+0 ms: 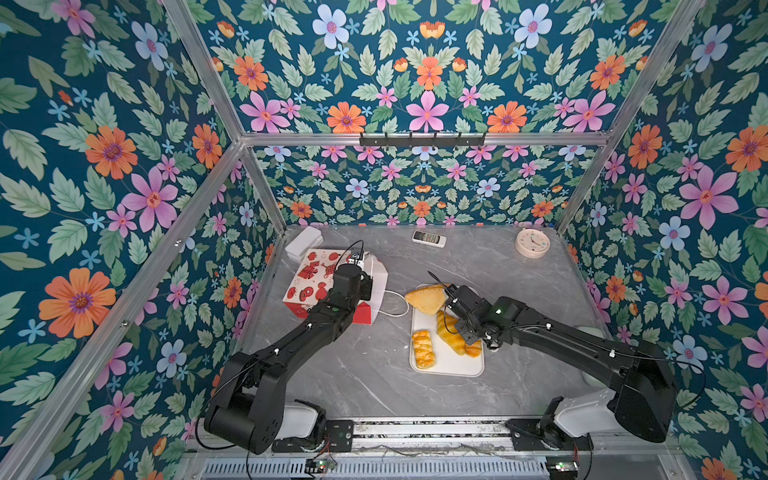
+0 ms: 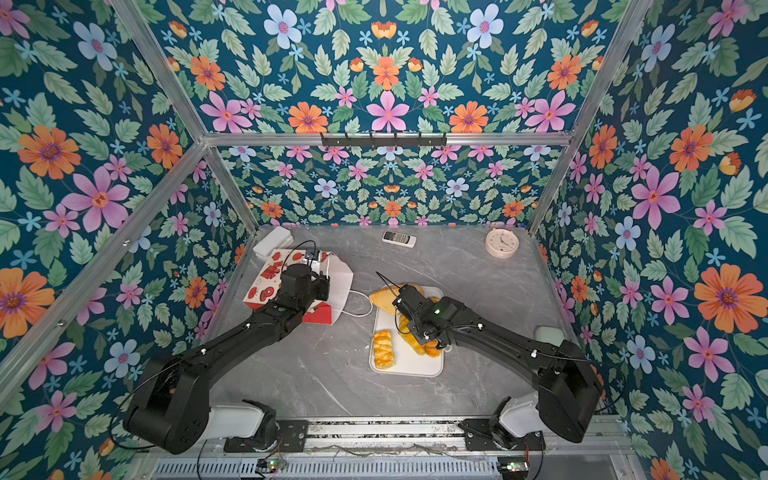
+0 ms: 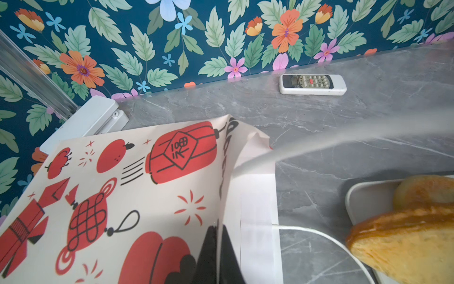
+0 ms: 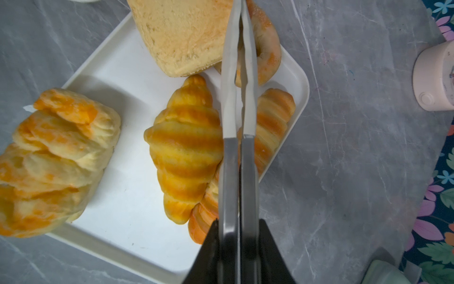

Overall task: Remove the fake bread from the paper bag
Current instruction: 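Lower the toast slice toward the tray beside the bagel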

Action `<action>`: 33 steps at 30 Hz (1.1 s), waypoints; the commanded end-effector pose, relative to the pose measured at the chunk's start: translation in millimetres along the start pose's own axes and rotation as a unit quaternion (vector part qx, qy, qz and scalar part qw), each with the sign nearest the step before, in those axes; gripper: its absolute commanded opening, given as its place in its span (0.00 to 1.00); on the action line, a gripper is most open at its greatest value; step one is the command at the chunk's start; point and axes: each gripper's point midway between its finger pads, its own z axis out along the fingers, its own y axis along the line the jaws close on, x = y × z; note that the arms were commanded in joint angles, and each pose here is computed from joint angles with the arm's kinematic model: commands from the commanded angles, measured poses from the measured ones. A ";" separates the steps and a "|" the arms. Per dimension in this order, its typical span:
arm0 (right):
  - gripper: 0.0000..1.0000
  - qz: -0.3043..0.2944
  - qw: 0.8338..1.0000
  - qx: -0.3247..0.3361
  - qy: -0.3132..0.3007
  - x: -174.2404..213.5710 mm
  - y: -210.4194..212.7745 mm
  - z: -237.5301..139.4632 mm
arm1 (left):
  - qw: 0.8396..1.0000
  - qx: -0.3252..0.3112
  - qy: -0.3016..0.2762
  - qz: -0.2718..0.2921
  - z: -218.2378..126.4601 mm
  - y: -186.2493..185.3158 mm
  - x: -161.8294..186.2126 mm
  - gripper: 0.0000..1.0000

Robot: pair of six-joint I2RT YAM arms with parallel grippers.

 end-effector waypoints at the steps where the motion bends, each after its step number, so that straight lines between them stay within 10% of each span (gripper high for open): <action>1: 0.05 0.017 0.999 0.021 -0.018 -6.8 -9.7 -6.6 | 1.000 0.001 -0.019 -0.012 -0.6 0.8 -9.0 0.00; 33: 0.10 -0.025 0.998 -0.045 -0.023 12.3 26.9 -17.5 | 0.999 0.000 -0.031 -0.017 -7.9 3.1 -11.6 0.00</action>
